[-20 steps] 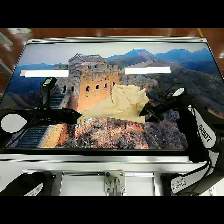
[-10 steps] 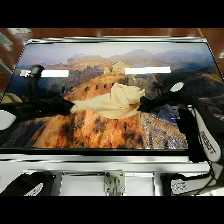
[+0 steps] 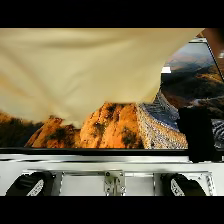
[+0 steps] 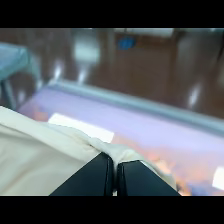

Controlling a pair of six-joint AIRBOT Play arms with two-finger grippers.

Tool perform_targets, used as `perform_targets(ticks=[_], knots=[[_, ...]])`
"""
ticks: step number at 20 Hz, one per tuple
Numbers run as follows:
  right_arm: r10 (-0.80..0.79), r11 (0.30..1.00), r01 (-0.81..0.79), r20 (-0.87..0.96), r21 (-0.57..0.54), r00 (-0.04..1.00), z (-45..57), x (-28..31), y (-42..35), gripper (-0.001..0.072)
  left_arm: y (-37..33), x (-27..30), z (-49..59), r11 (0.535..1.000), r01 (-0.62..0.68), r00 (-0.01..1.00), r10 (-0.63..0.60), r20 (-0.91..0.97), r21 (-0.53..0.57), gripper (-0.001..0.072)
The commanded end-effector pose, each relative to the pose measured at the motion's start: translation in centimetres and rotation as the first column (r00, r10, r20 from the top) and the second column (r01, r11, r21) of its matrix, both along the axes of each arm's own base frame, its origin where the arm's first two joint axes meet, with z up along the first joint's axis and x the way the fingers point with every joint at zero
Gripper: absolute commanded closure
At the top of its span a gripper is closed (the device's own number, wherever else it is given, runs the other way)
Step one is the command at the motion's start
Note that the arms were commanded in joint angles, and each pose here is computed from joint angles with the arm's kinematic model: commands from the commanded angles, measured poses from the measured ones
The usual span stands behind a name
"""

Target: Fold the shirts.

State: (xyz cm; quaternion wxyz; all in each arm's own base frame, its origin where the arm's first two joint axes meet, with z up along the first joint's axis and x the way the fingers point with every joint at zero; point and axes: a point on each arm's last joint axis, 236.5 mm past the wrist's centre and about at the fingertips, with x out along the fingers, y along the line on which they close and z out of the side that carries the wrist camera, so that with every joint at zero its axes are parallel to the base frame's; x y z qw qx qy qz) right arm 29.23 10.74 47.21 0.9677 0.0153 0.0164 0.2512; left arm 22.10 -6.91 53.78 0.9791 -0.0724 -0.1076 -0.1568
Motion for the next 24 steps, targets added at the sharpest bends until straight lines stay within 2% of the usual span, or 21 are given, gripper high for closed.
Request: perform_targets(ticks=[1,3,6,10,13,15,17,20,24], knots=[[-0.147,0.989,0.125,0.364,0.082,0.92,10.5,-13.7,-1.9,0.0652,1.6,-11.4,7.3,0.999,-0.013,0.962,0.022,0.274,-0.036,0.0671],[-0.209,0.977,0.176,0.386,0.121,0.898,11.1,-17.4,-2.9,0.0652,2.2,-15.4,8.1,0.999,-0.02,0.941,0.033,0.338,-0.042,0.0671],[-0.275,0.96,0.233,0.355,0.156,0.894,10.2,-19.8,-4.2,0.0652,2.5,-19.0,8.2,0.999,-0.017,0.922,0.034,0.385,-0.047,0.0671],[-0.285,0.958,0.279,0.153,0.061,0.946,5.0,-17.9,-4.5,0.0651,1.9,-17.3,5.0,1.0,-0.025,0.969,0.021,0.246,0.01,0.0671],[-0.363,0.931,0.355,-0.101,-0.09,0.926,-1.5,-15.3,-6.7,0.0651,3.2,-13.0,-0.3,0.989,-0.105,0.994,0.104,0.01,0.102,0.067],[-0.464,0.884,0.409,-0.314,-0.227,0.828,-7.1,-13.5,-9.6,0.0651,4.4,-9.7,-4.7,0.975,-0.15,0.972,0.176,-0.158,0.166,0.0671],[-0.505,0.862,0.39,-0.487,-0.324,0.712,-12.2,-11.3,-11.2,0.0651,4.9,-5.9,-8.7,0.964,-0.16,0.934,0.217,-0.284,0.213,0.0671],[-0.458,0.888,0.334,-0.655,-0.315,0.601,-19.6,-4.3,-10.9,0.0651,4.3,1.2,-15.1,0.959,-0.124,0.874,0.227,-0.43,0.253,0.0671],[-0.382,0.915,0.346,-0.72,-0.207,0.58,-30.7,9.0,-10.2,0.0652,4.9,13.1,-24.3,0.928,-0.142,0.807,0.31,-0.503,0.345,0.0671]])
